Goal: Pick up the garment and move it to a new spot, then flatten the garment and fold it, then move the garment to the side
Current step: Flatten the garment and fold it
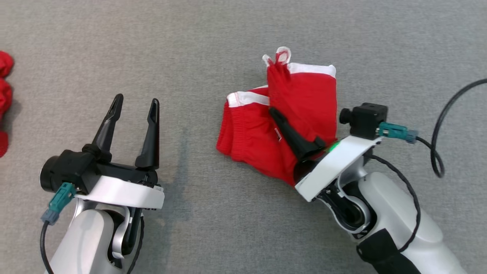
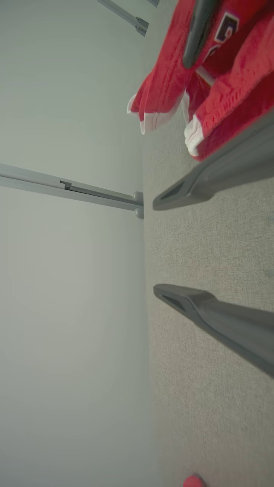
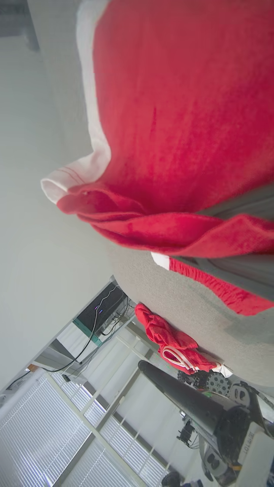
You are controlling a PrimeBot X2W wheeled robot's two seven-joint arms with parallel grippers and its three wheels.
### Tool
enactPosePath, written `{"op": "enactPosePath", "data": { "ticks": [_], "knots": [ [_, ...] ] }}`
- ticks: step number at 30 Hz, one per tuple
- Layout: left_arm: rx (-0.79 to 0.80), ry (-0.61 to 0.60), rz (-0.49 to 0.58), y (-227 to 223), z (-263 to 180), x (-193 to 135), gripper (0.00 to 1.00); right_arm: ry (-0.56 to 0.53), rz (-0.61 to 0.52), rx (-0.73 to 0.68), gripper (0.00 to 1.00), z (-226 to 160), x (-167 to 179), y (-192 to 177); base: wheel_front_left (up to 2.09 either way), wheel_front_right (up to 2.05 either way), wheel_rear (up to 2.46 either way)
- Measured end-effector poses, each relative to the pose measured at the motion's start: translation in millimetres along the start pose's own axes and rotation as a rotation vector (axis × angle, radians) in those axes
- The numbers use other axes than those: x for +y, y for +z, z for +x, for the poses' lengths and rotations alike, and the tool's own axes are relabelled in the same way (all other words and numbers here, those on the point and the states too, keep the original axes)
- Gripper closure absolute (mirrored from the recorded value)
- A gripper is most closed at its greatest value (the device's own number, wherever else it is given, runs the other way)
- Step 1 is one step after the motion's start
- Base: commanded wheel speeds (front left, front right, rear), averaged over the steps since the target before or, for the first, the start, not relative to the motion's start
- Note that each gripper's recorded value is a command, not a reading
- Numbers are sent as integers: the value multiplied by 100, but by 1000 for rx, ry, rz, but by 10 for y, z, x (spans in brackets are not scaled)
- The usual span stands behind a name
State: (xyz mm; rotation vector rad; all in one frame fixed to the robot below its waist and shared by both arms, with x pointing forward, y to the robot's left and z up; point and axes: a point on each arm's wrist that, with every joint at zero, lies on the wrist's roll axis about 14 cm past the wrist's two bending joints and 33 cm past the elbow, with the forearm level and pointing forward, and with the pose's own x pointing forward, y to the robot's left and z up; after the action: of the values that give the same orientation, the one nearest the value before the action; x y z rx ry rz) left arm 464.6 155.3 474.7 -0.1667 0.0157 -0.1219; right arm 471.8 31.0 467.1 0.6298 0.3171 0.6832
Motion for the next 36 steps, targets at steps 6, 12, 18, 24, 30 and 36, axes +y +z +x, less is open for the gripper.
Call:
{"op": "enactPosePath", "data": {
  "ticks": [6, 12, 18, 24, 30, 36],
  "knots": [
    [8, 36, -2, -30, -74, 102, 0, 77, 66, 101, 100, 163, 237, -295, 0, 0, 0],
    [14, 52, -5, -73, -96, 139, 0, 103, 68, 156, 96, 207, 281, -428, 0, 0, 0],
    [16, 48, -6, -90, -87, 123, 0, 149, 25, 153, 0, 178, 378, -396, 0, 0, 0],
    [8, 34, -7, -68, -61, 70, 0, 211, -134, 50, 0, 83, 454, -103, 0, 0, 0],
    [-7, 22, 0, -9, -47, 33, 0, 151, -284, -168, 0, -63, 237, 528, 0, 0, 0],
    [-22, 19, 3, 53, -46, 7, 0, -40, -422, -334, 0, -396, -220, 1030, 0, 0, 0]
  ]
}}
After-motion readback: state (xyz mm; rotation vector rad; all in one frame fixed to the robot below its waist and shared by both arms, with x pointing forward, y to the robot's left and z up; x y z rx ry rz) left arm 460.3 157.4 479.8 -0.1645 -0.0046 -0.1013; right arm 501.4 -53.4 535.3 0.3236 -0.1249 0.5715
